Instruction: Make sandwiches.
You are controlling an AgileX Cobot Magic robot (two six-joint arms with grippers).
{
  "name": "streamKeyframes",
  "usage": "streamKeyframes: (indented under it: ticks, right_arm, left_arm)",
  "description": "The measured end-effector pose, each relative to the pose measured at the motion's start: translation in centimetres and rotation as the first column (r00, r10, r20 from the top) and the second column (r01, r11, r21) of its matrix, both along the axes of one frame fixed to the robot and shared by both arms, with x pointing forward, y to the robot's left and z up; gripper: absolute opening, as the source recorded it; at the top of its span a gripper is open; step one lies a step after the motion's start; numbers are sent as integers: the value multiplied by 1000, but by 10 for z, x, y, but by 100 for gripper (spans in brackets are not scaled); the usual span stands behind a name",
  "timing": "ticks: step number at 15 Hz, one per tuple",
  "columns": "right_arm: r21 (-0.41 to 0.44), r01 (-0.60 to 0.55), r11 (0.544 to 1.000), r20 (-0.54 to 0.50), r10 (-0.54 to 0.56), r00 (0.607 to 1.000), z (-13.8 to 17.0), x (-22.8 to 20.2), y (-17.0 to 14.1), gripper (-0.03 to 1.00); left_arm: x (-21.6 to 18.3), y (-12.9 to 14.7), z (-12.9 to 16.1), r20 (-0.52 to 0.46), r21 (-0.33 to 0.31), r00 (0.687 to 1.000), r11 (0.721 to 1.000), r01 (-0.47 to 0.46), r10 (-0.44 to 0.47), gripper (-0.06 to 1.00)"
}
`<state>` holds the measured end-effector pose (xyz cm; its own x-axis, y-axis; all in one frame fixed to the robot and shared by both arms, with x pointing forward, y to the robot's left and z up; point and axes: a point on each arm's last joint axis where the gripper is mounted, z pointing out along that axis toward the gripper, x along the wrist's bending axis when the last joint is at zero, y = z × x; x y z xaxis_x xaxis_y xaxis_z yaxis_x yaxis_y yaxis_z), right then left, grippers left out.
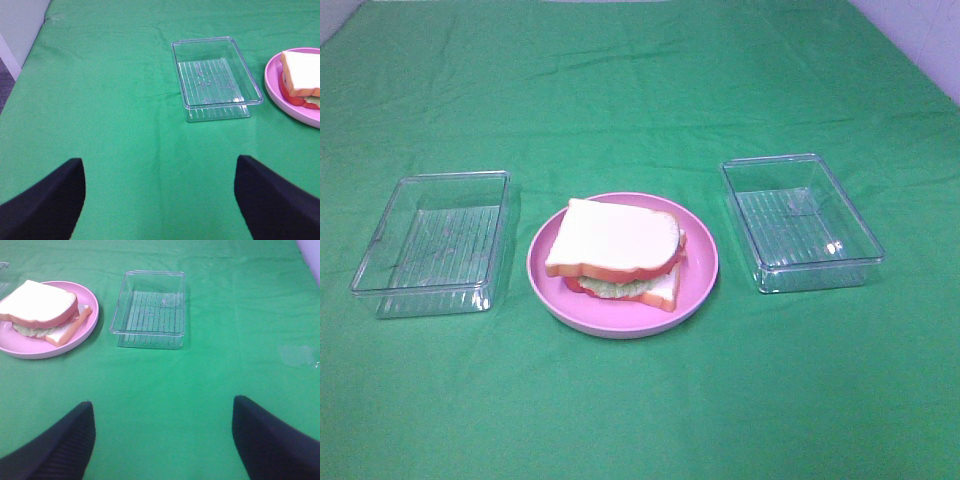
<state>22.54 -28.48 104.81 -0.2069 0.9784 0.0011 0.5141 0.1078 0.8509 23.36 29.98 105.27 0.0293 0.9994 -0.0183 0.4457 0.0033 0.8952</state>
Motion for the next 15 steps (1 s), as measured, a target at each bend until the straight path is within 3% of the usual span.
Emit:
streamKeyframes:
  ticks: [15]
  right_arm:
    - [0,0,1000,0,0,1000,0,0,0,72]
  left_arm:
    - [0,0,0,0,0,1000,1000,0,0,77]
